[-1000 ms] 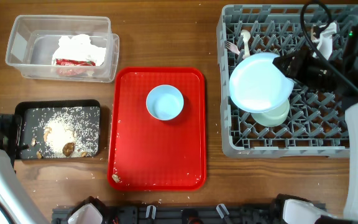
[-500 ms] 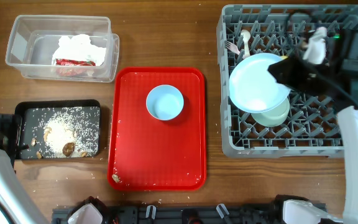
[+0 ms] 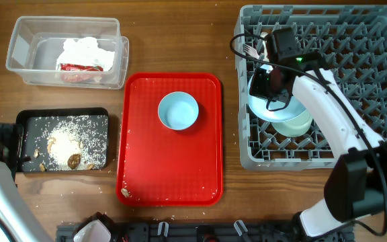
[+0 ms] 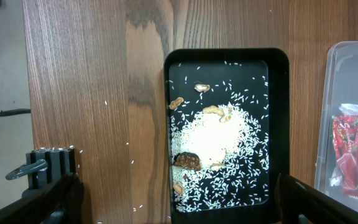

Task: Sort waste into correct bins and load items into the dishwasher rack
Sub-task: 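Lower the large bowl edge-first into the rack slots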

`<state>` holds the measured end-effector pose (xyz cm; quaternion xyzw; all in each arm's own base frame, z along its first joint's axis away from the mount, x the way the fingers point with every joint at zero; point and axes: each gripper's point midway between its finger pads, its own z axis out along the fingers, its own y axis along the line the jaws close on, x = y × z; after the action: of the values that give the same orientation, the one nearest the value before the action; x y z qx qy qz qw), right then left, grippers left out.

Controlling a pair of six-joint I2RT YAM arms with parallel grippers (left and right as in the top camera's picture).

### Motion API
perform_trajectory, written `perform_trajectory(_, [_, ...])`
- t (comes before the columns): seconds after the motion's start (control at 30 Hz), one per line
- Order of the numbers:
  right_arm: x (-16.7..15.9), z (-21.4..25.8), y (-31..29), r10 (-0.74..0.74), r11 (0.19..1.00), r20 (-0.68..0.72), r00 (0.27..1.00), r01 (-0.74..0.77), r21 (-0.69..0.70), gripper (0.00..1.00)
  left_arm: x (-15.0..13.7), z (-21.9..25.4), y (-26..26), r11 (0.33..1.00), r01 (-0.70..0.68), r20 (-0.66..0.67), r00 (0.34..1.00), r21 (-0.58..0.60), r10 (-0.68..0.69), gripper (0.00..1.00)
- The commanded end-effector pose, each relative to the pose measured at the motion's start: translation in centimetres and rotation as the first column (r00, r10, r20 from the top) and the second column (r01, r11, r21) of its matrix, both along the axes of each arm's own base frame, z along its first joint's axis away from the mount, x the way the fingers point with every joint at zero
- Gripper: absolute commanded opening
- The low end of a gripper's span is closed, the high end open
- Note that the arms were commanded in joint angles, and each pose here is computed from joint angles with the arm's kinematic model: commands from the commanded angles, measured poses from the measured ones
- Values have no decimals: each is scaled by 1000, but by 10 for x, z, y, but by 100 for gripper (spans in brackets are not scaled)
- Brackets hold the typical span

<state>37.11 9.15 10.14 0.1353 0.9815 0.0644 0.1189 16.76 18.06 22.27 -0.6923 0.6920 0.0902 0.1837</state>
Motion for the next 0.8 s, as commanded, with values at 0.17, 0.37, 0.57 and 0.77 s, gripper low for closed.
perform_trajectory(0.17, [-2, -32, 5, 1, 999, -66, 998, -4, -48, 4, -1, 2, 1, 1000, 1, 5, 1000, 6, -1, 100])
perform_trajectory(0.37, [-6, -41, 12, 12, 998, -86, 996, -18, -68, 4, -1, 2, 1, 1000, 1, 5, 1000, 5, -1, 100])
perform_trajectory(0.57, [-9, -42, 9, -14, 997, -99, 995, 6, -81, 4, -1, 2, 1, 1000, 1, 5, 1000, 6, -1, 100])
perform_trajectory(0.77, [-19, -45, 16, -8, 996, -126, 992, -3, -86, 4, -1, 2, 1, 1000, 1, 5, 1000, 6, -1, 100])
